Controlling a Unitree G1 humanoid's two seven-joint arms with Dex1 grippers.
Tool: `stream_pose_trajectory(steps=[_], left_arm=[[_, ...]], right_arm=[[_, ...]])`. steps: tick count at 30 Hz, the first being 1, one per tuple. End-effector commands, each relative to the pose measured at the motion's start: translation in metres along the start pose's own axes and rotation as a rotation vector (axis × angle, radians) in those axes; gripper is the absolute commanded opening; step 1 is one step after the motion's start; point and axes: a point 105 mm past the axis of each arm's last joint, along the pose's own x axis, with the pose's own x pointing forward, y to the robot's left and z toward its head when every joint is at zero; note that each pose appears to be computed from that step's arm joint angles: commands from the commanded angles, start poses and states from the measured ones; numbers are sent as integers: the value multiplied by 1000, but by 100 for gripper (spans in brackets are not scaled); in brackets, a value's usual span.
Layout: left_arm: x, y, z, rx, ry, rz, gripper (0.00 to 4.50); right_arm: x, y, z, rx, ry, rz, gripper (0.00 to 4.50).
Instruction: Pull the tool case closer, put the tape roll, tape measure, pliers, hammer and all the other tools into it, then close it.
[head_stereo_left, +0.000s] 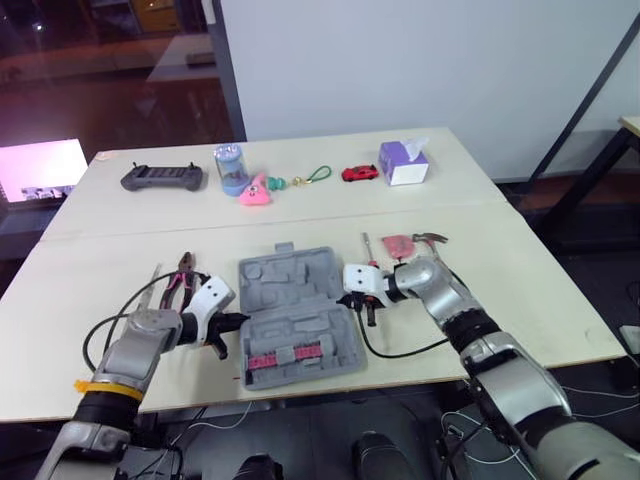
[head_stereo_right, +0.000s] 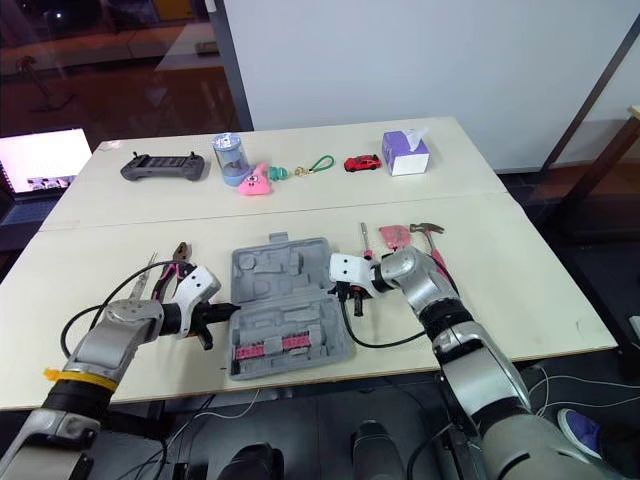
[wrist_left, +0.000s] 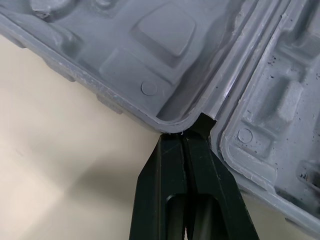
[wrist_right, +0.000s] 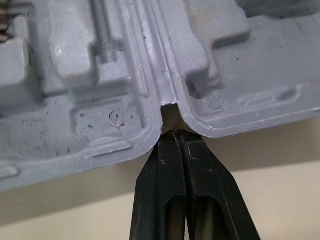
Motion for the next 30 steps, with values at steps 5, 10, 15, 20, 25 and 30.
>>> stream_pose_trajectory(steps=[5, 10, 15, 20, 25, 30], left_arm=[[1, -26, -14, -36, 39, -83, 4], [0, -31, -17, -51, 46, -86, 4], [-1, -32, -20, -59, 56, -84, 4], [-1, -34, -22, -66, 63, -90, 4], [-2, -36, -24, -70, 72, -95, 4], [-3, -38, -25, -73, 77, -101, 4]], right_arm=[[6, 35, 9, 54, -14, 109, 8], [3, 48, 7, 96, 1, 137, 8], [2, 53, 5, 122, 18, 149, 8], [2, 56, 1, 132, 46, 155, 8], [0, 57, -4, 147, 68, 160, 8], [-1, 60, -7, 161, 74, 161, 8]])
